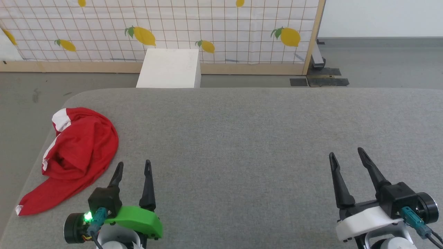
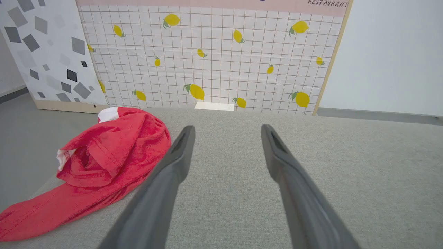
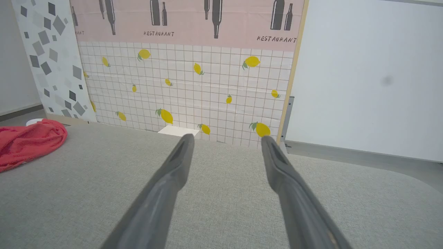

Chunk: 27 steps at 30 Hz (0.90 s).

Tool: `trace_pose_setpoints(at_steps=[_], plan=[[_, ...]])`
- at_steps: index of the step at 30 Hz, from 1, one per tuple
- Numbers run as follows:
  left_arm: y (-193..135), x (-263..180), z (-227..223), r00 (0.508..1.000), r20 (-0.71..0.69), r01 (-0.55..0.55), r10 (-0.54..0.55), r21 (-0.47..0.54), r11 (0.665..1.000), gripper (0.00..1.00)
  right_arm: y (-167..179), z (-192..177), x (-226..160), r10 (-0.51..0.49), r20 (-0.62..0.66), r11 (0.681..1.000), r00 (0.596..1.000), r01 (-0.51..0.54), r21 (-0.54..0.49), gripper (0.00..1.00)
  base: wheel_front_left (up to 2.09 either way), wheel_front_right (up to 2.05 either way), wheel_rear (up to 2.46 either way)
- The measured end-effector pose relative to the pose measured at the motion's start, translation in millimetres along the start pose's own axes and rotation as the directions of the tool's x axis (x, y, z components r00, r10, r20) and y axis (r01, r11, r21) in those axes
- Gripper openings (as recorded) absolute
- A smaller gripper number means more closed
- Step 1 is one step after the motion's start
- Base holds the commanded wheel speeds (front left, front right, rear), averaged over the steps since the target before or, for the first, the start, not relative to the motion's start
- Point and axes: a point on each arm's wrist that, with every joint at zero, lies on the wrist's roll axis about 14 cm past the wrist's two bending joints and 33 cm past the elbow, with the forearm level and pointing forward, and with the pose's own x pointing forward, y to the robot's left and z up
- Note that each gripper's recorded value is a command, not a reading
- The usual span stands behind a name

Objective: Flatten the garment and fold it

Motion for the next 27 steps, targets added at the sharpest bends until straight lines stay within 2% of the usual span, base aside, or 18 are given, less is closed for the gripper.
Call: trace_pose_setpoints(at_steps=[23, 27], plan=[[6.7, -6.3, -1.9, 1.0, -0.001, -0.024, 0.023, -0.027, 0.999, 1.0, 4.6, 3.5, 2.8, 0.015, 0.041, 1.0, 0.999, -0.015, 0.002, 1.0, 0.0, 0.0, 0.0], [17.3, -11.5, 1.4, 0.998, 0.01, -0.058, 0.058, -0.021, 0.998, 1.0, 14.5, -1.9, 7.2, 0.048, 0.027, 0.999, 0.998, -0.048, 0.0, 1.0, 0.0, 0.0, 0.0]])
